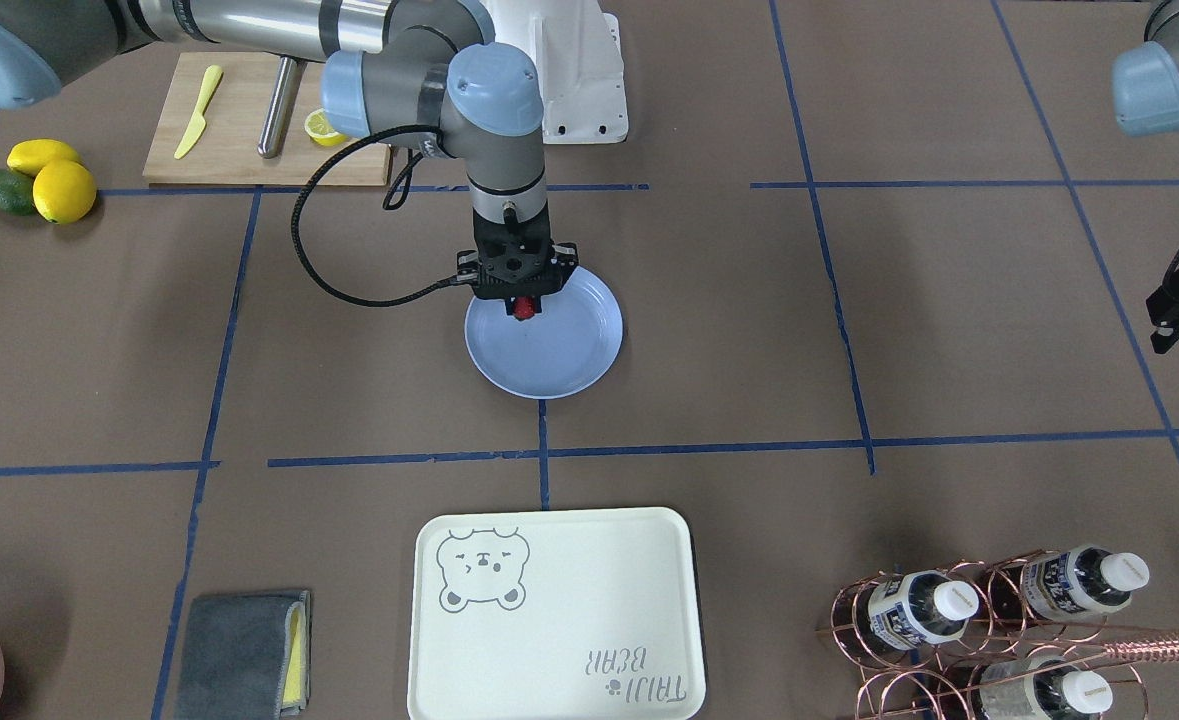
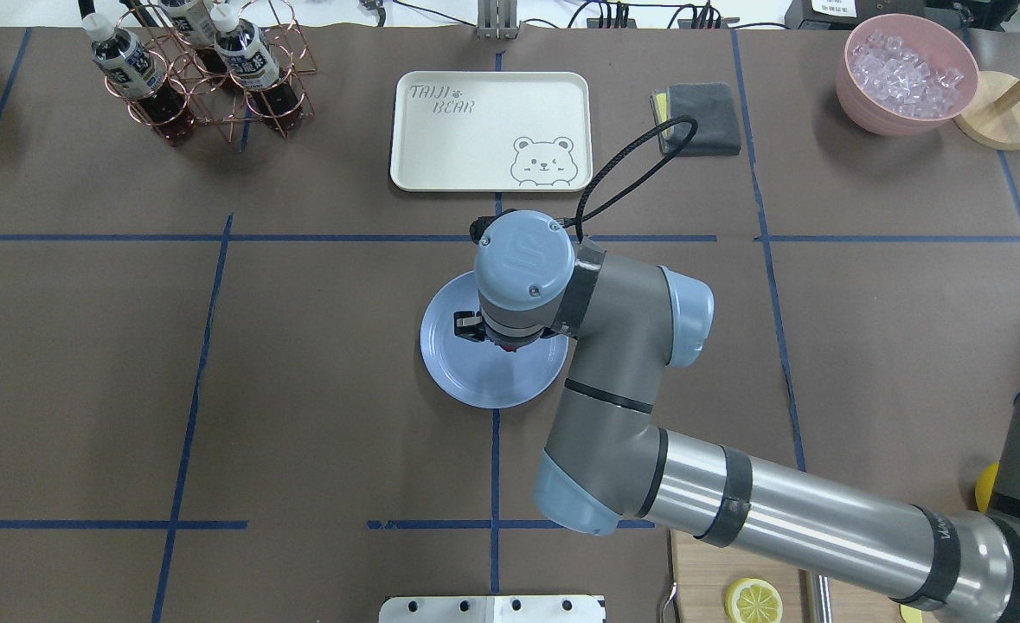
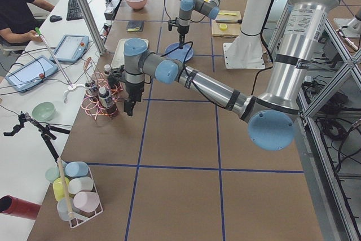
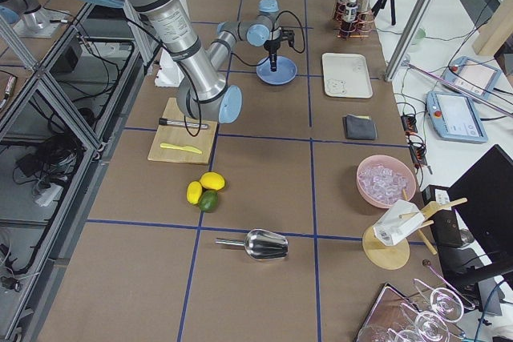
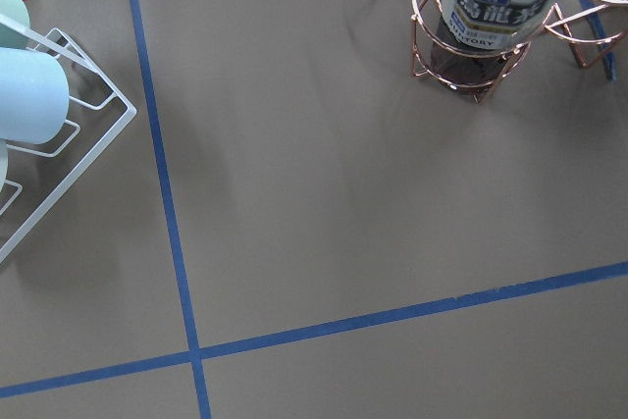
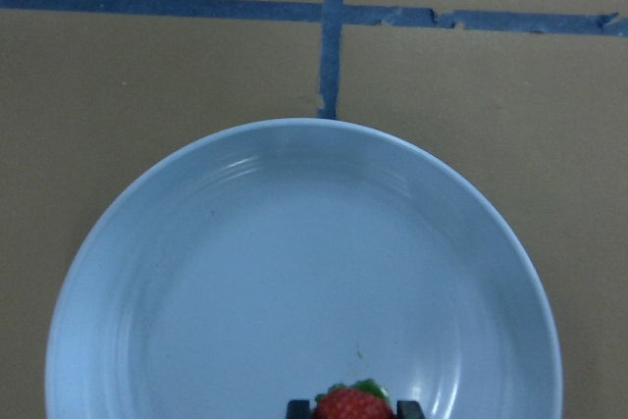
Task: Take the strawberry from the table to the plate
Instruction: 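Carry the strawberry with the right gripper over the plate and release it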
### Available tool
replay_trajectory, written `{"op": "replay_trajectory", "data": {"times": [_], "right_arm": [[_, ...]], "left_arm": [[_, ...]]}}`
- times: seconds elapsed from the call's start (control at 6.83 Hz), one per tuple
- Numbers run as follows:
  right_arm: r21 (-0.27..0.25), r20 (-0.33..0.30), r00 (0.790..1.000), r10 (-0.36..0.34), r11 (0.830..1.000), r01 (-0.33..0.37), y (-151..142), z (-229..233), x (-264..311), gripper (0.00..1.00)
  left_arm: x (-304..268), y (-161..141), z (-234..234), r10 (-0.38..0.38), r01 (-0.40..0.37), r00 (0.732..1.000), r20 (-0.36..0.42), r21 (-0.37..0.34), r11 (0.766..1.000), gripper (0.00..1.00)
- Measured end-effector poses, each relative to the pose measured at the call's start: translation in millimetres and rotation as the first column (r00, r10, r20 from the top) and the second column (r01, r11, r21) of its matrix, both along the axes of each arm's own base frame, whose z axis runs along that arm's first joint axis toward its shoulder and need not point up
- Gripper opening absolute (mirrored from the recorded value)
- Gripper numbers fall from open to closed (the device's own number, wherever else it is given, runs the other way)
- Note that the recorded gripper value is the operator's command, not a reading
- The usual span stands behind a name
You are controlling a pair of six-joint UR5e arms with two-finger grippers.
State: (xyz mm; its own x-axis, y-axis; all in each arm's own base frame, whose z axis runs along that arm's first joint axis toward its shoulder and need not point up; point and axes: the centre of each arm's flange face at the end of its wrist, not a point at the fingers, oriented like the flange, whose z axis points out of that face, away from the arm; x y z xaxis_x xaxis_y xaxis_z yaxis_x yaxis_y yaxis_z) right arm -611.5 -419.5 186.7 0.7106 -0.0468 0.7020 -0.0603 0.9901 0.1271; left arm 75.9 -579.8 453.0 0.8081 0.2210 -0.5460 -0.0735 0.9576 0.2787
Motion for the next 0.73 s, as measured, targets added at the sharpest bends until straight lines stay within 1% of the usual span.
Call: {"op": "replay_trajectory", "data": {"times": [0.29, 0.44, 0.59, 0.73], "right_arm": [[-0.004, -0.019, 1.000, -0.003, 1.000, 0.003, -7, -6, -23, 0.00], [-0.001, -0.017, 1.000, -0.002, 1.000, 0.002, -10, -6, -28, 0.63], [0.001, -0.016, 1.000, -0.002, 1.000, 0.002, -11, -5, -31, 0.98], [0.000, -0.018, 1.000, -0.002, 1.000, 0.002, -12, -4, -33, 1.00]], "left_arm": [[-1, 0, 1, -0.001, 0.001, 1.000, 0.001, -0.001, 1.000, 1.00], [-1, -1, 2, -0.002, 0.002, 1.000, 0.002, -0.002, 1.000, 1.00], [-1, -1, 3, -0.002, 0.002, 1.000, 0.004, -0.004, 1.000, 1.00], [-1, -2, 5, -0.003, 0.003, 1.000, 0.005, -0.007, 1.000, 1.00]]}}
